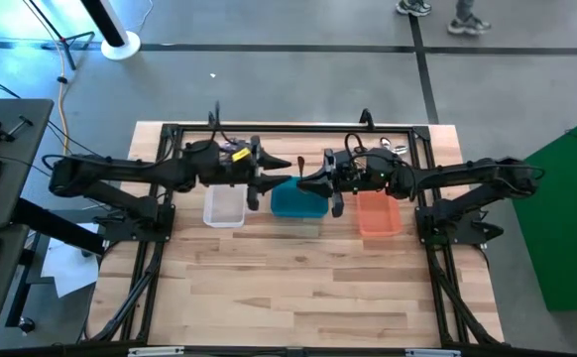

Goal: Sort silverware by color (type)
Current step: Put the black spoon into the transparent bin

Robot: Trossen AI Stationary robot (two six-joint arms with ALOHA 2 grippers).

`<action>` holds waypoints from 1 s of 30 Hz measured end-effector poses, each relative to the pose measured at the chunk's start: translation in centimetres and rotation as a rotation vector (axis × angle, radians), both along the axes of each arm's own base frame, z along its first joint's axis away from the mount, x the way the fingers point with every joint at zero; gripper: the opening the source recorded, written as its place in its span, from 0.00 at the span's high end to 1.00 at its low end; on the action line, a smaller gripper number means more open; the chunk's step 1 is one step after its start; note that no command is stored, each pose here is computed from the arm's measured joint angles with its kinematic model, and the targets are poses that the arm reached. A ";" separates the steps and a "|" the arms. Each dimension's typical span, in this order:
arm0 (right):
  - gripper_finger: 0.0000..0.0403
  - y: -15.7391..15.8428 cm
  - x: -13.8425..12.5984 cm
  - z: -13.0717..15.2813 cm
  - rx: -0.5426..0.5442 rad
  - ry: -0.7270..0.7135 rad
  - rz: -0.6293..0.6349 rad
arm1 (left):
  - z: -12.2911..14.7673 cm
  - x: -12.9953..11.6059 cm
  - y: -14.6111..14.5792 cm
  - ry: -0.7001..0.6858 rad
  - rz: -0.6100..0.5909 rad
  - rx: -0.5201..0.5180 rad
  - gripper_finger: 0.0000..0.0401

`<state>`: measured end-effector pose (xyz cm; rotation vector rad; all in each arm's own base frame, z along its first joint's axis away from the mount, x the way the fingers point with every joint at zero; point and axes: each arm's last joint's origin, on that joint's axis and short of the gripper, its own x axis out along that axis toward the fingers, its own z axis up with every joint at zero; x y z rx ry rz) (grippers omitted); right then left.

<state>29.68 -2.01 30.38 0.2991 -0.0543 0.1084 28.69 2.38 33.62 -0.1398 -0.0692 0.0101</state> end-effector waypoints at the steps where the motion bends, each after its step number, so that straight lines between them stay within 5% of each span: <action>1: 1.00 0.0 0.0 -0.1 0.001 0.008 0.000 | 0.1 0.1 0.0 0.000 -0.009 0.001 0.55; 19: 1.00 -0.2 0.0 -0.3 -0.016 0.030 0.004 | 0.0 3.2 0.4 0.019 -0.039 0.084 0.54; 24: 1.00 -0.2 0.0 -0.3 -0.019 0.030 0.005 | -0.1 3.2 0.6 0.030 -0.032 0.116 0.66; 30: 1.00 -0.2 0.0 -0.4 -0.018 0.033 0.003 | -0.2 3.2 0.8 0.039 -0.033 0.149 0.93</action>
